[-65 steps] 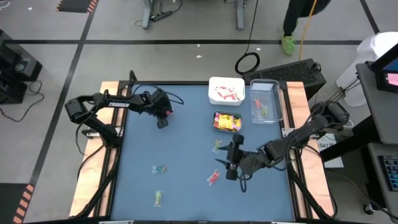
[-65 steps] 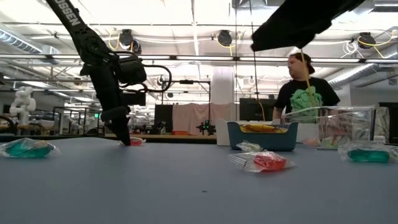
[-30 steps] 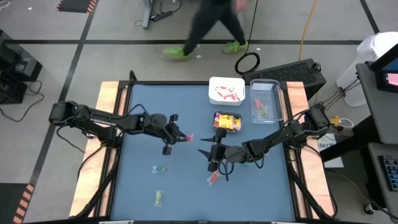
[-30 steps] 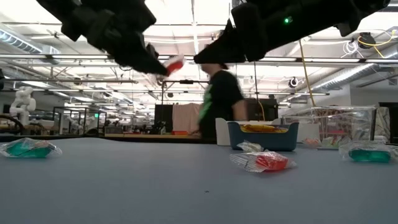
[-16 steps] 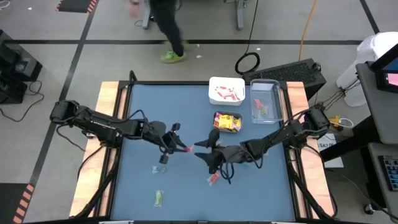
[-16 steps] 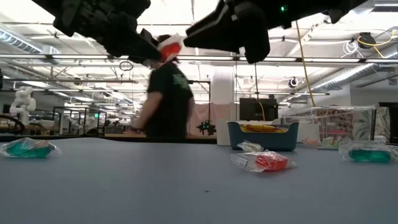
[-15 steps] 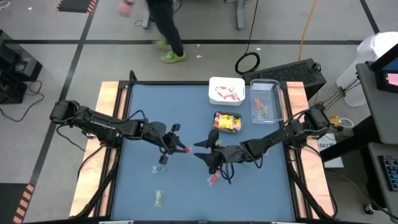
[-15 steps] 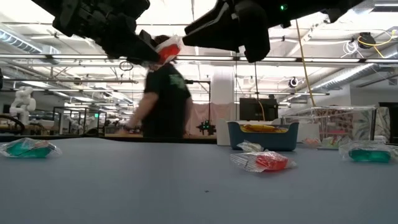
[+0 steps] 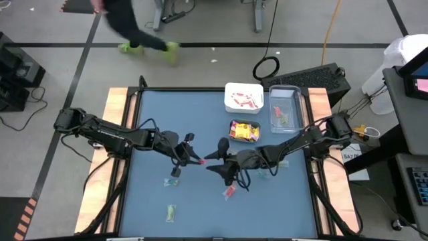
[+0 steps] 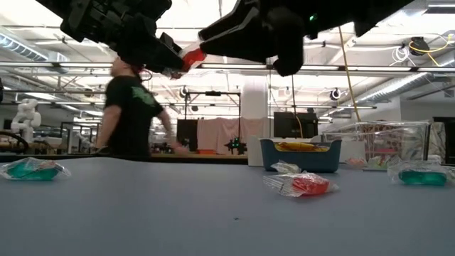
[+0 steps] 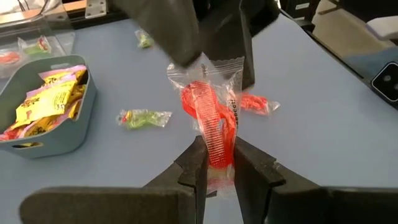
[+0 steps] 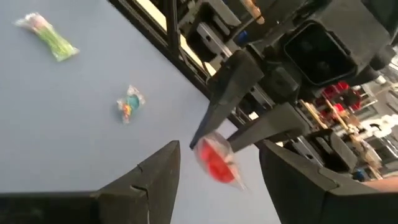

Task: Sort candy
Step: Put the top left red candy into the transparent bin

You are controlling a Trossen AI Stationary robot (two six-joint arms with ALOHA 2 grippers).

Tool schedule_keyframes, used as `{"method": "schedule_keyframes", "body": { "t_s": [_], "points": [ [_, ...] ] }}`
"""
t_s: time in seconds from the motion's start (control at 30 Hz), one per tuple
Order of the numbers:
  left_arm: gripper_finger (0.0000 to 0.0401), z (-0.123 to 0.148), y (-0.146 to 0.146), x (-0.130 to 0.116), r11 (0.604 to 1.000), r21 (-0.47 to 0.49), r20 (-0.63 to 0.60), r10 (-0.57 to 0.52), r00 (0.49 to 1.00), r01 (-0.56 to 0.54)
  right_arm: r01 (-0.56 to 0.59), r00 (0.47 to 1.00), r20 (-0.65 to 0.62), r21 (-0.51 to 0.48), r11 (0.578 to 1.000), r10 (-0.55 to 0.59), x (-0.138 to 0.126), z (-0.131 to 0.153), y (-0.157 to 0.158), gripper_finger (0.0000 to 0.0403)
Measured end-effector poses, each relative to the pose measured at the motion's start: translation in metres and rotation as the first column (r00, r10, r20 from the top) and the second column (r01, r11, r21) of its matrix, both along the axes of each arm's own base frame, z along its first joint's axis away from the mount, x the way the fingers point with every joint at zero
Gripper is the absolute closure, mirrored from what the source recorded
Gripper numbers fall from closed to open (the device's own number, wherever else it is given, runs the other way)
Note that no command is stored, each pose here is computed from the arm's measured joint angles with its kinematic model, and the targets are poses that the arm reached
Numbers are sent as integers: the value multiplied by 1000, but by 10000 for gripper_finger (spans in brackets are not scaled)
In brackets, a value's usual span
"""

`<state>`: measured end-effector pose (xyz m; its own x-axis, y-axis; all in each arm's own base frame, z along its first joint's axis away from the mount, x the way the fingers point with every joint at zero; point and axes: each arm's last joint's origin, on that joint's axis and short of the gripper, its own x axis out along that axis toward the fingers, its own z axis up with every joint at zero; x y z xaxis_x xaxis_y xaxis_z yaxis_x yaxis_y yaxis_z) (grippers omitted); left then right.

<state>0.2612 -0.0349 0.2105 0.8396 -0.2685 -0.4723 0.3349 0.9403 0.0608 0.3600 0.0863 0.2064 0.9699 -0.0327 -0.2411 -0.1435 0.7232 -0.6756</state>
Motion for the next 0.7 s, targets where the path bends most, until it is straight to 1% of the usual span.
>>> {"method": "schedule_keyframes", "body": {
  "t_s": [0.07,0.17,0.3,0.43,0.7],
  "points": [
    [331,0,0,0,1000,0,-1,0,1000,0,-1,1000,-10,-15,1000,1,4,-7,-3,193],
    [331,0,0,0,1000,0,-2,0,1000,0,-32,999,-19,-35,999,32,11,-18,-4,193],
    [331,0,0,0,1000,-6,-5,3,1000,-4,-35,999,-11,-56,998,35,22,-20,-2,199],
    [331,0,0,0,1000,-21,-13,13,1000,-13,-37,999,4,-63,997,38,27,-15,-1,226],
    [331,-1,0,-1,1000,-20,-21,13,1000,-13,-35,999,-29,-66,997,33,27,-17,-1,297]
  ]
}}
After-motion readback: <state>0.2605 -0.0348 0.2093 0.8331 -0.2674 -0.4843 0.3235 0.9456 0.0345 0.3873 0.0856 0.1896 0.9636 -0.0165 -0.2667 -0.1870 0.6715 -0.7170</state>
